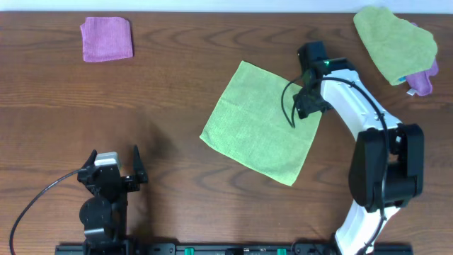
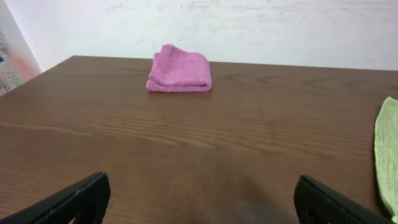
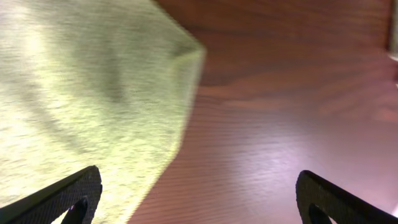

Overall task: Fold the cloth
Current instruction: 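Withdraw the right gripper back toward its base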

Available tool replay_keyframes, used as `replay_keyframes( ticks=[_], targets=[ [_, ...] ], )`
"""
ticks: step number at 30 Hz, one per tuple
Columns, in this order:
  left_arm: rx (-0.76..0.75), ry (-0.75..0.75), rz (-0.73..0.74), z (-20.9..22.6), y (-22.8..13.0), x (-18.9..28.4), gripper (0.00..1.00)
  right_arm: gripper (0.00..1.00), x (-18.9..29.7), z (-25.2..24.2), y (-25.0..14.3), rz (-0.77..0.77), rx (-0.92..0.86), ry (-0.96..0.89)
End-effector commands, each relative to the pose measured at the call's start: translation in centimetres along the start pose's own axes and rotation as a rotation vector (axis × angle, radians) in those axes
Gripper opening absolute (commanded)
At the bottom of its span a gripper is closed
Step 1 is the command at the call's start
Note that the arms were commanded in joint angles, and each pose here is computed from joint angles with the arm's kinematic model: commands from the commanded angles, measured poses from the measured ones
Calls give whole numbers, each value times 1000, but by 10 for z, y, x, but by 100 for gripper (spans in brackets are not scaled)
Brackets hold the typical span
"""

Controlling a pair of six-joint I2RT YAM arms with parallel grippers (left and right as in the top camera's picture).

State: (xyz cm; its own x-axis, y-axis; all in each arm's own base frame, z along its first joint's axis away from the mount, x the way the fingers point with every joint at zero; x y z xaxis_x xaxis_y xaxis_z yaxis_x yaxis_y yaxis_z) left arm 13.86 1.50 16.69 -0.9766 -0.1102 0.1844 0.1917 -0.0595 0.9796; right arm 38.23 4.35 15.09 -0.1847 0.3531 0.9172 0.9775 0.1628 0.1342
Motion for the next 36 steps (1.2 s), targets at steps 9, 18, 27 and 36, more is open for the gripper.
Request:
replay_keyframes(
  ticks=[9,18,27,36],
  targets=[
    [-8,-3,33,-1,-12,-3,95,99,154,-37,-44,-400,-3,328],
    [-8,-3,33,-1,-12,-3,95,99,184,-27,-119,-500,22,472],
    [-8,-3,33,-1,-12,-3,95,99,235,-45,-222,-652,66,519],
    [-5,-18,30,-2,-12,-3,95,99,236,-50,-250,-645,71,526]
  ],
)
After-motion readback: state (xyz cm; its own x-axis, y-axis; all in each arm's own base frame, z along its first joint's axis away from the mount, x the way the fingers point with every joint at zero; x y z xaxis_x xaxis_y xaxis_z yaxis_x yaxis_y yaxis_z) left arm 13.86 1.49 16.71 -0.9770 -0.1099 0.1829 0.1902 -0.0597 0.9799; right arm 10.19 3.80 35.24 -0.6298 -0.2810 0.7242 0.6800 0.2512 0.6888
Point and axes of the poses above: each gripper's point midway between its finger pads, its own x axis back along the fingers, its own z axis along the line the jaws close on, y = z × x, the point moved 10 cm from there along x, back along the fingers, and after that the axes turned 4 degrees about -x, right-handed, at the moved point
